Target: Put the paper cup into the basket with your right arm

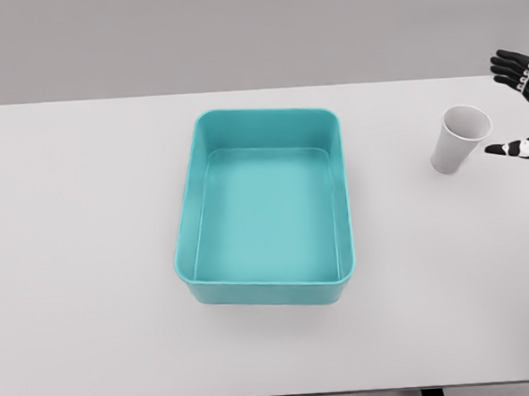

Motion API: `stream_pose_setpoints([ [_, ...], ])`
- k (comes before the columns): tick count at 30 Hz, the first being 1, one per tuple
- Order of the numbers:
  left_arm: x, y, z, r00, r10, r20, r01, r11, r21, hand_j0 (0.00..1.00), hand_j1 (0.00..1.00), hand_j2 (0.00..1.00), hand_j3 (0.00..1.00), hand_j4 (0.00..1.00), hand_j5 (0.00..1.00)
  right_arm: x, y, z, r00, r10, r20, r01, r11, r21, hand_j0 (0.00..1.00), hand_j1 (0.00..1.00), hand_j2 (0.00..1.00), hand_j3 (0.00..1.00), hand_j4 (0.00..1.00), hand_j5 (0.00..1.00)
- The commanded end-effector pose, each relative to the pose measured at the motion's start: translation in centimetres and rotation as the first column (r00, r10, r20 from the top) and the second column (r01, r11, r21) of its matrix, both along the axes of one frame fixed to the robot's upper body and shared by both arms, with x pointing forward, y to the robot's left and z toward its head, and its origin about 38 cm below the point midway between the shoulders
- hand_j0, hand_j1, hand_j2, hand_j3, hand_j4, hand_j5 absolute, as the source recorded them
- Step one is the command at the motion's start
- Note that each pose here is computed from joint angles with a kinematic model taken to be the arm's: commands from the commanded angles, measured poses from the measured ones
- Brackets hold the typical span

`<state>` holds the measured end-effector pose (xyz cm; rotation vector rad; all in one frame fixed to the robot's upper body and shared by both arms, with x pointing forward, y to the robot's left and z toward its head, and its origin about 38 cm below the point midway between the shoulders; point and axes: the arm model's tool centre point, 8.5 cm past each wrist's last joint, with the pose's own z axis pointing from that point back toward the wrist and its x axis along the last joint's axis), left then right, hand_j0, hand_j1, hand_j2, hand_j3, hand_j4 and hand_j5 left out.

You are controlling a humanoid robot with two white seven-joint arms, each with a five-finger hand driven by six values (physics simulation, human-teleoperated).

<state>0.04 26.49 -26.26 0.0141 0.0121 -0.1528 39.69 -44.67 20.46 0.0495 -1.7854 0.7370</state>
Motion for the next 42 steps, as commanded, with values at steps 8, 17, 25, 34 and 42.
stream_pose_setpoints([
  [8, 0.0, 0.0, 0.0, 1.0, 0.0, 0.0, 0.0, 1.0, 0.0, 1.0, 1.0, 1.0, 1.0, 1.0, 1.0, 0.5, -0.6, -4.0, 0.998, -0.053, -0.042, 0.05, 0.997, -0.056, 1.0, 1.0, 1.0, 1.0, 1.0, 1.0],
  [17, 0.0, 0.0, 0.0, 1.0, 0.0, 0.0, 0.0, 1.0, 0.0, 1.0, 1.0, 1.0, 1.0, 1.0, 1.0, 1.3, -1.0, -6.2, 0.994, -0.088, -0.068, 0.081, 0.992, -0.098, 1.0, 1.0, 1.0, 1.0, 1.0, 1.0],
  [25, 0.0, 0.0, 0.0, 1.0, 0.0, 0.0, 0.0, 1.0, 0.0, 1.0, 1.0, 1.0, 1.0, 1.0, 1.0, 3.0, -0.1, -6.6, 0.993, -0.094, -0.07, 0.087, 0.992, -0.094, 1.0, 1.0, 1.0, 1.0, 1.0, 1.0],
  [34, 0.0, 0.0, 0.0, 1.0, 0.0, 0.0, 0.0, 1.0, 0.0, 1.0, 1.0, 1.0, 1.0, 1.0, 1.0, 3.5, 0.1, -7.6, 0.991, -0.1, -0.093, 0.091, 0.99, -0.105, 1.0, 1.0, 1.0, 1.0, 1.0, 1.0],
  [42, 0.0, 0.0, 0.0, 1.0, 0.0, 0.0, 0.0, 1.0, 0.0, 1.0, 1.0, 1.0, 1.0, 1.0, 1.0, 4.4, 1.1, -7.7, 0.991, -0.093, -0.092, 0.085, 0.992, -0.095, 1.0, 1.0, 1.0, 1.0, 1.0, 1.0],
])
